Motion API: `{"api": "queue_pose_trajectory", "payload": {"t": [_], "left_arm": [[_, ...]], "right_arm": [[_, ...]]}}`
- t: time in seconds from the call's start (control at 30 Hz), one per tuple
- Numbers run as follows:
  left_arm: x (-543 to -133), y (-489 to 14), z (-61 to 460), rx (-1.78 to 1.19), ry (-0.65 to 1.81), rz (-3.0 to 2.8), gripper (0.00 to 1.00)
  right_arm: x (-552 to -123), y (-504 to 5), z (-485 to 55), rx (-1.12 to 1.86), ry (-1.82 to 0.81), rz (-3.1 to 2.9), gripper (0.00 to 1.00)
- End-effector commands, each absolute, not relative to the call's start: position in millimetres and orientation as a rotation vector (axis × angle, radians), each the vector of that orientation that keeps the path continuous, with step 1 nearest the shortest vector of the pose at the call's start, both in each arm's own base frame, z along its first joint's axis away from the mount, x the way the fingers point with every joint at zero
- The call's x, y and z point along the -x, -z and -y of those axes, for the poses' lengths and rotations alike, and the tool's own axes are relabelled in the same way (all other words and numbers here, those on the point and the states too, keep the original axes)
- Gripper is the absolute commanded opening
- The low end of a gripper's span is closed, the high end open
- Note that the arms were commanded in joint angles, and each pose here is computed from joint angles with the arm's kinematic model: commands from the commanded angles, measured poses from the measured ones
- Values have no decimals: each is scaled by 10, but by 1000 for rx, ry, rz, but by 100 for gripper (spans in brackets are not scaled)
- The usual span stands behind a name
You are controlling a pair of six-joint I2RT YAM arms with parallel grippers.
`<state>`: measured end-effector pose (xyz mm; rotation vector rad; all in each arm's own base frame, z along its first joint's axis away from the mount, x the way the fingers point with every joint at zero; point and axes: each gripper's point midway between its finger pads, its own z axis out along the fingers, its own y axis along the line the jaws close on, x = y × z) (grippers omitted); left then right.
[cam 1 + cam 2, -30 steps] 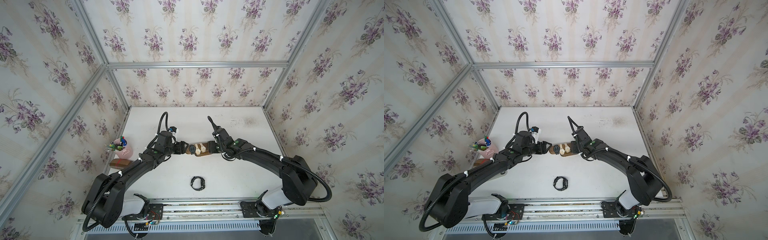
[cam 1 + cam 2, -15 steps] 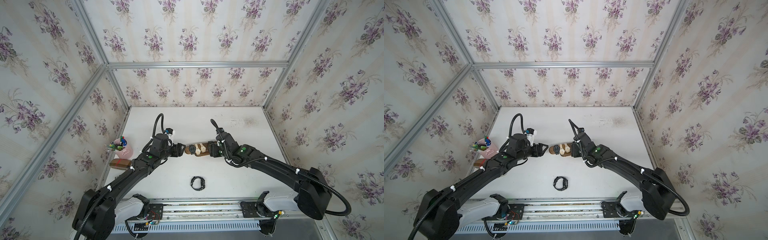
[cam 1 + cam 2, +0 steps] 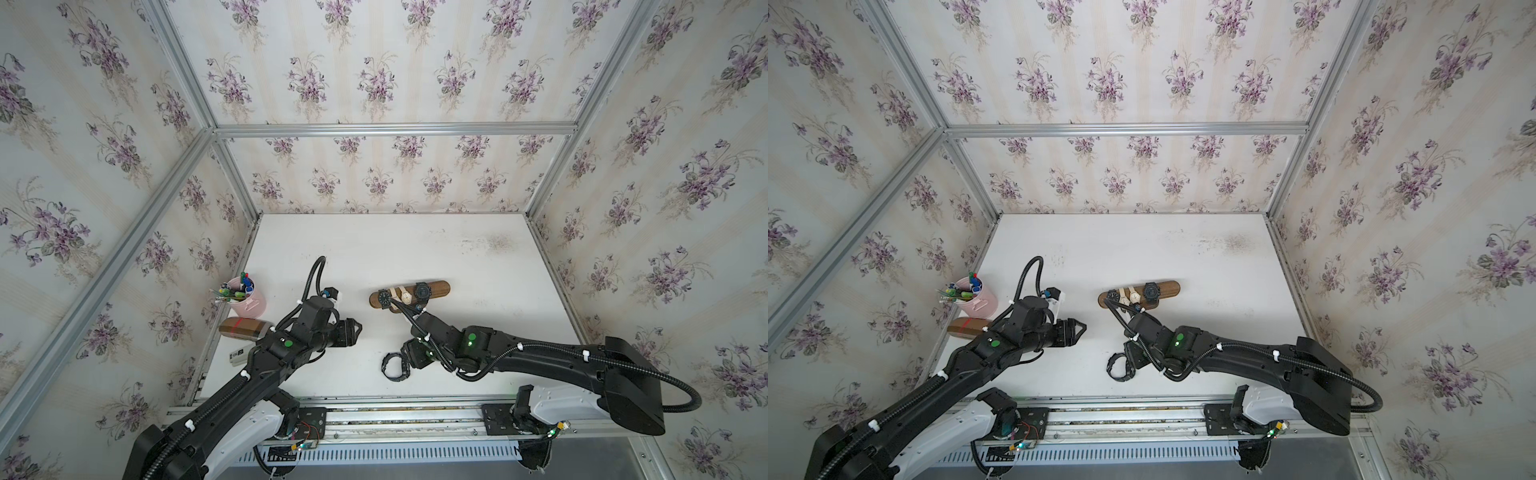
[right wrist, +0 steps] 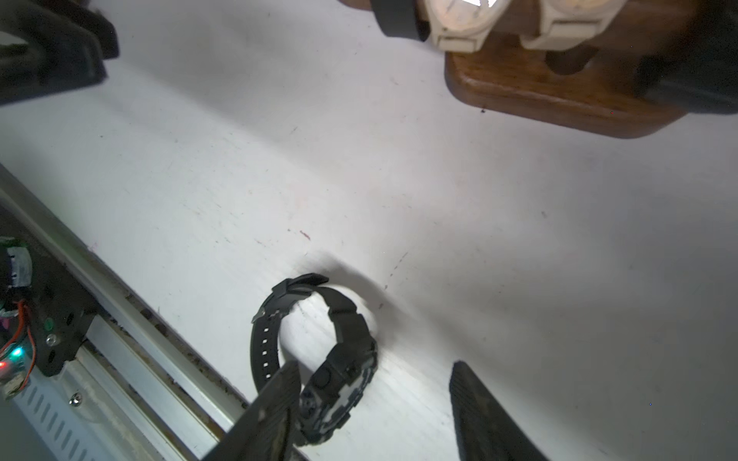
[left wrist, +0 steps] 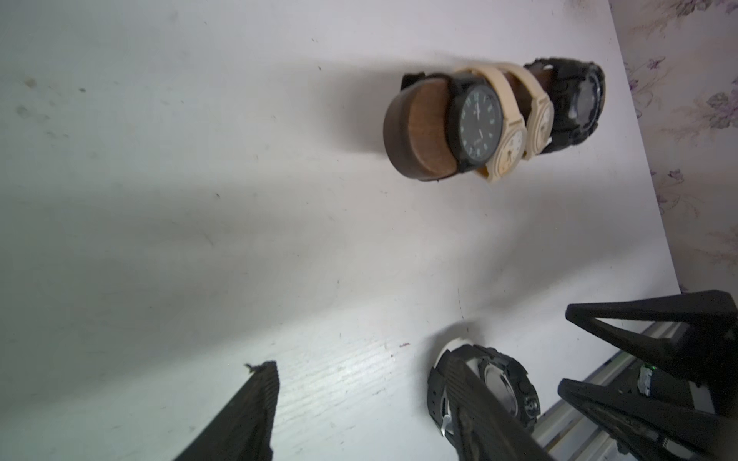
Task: Place watch on stand
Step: Place the watch on the stand, then pick up the watch at the center of the board.
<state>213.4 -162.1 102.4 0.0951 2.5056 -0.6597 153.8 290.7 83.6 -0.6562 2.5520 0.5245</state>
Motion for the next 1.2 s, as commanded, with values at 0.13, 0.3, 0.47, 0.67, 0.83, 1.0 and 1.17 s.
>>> {"api": "queue_pose_trajectory", "payload": {"t": [0.13, 0.3, 0.47, 0.67, 0.83, 1.0, 1.17], "left_arm": [[-1715, -824, 1940, -266, 621, -2622, 66], [-1555, -709, 2160, -393, 586, -2641, 66], [-1542, -570, 2356, -449, 566, -2656, 62], [-1604, -457, 2525, -432, 565, -2667, 47], [-1613, -395, 2579, -462, 531, -2678, 43], [-1624, -271, 2576, -463, 488, -2706, 31], [-1624, -214, 2593, -456, 489, -2715, 20]], "right_arm": [[-1542, -733, -2816, 541, -543, -2547, 61], [-1541, -699, -2714, 473, -571, -2523, 64], [-1556, -719, -2655, 430, -595, -2486, 65], [-1585, -785, -2590, 393, -610, -2442, 65], [-1599, -837, -2550, 376, -614, -2421, 65], [-1592, -822, -2521, 361, -617, -2421, 64], [-1595, -862, -2516, 334, -645, -2407, 65]]}}
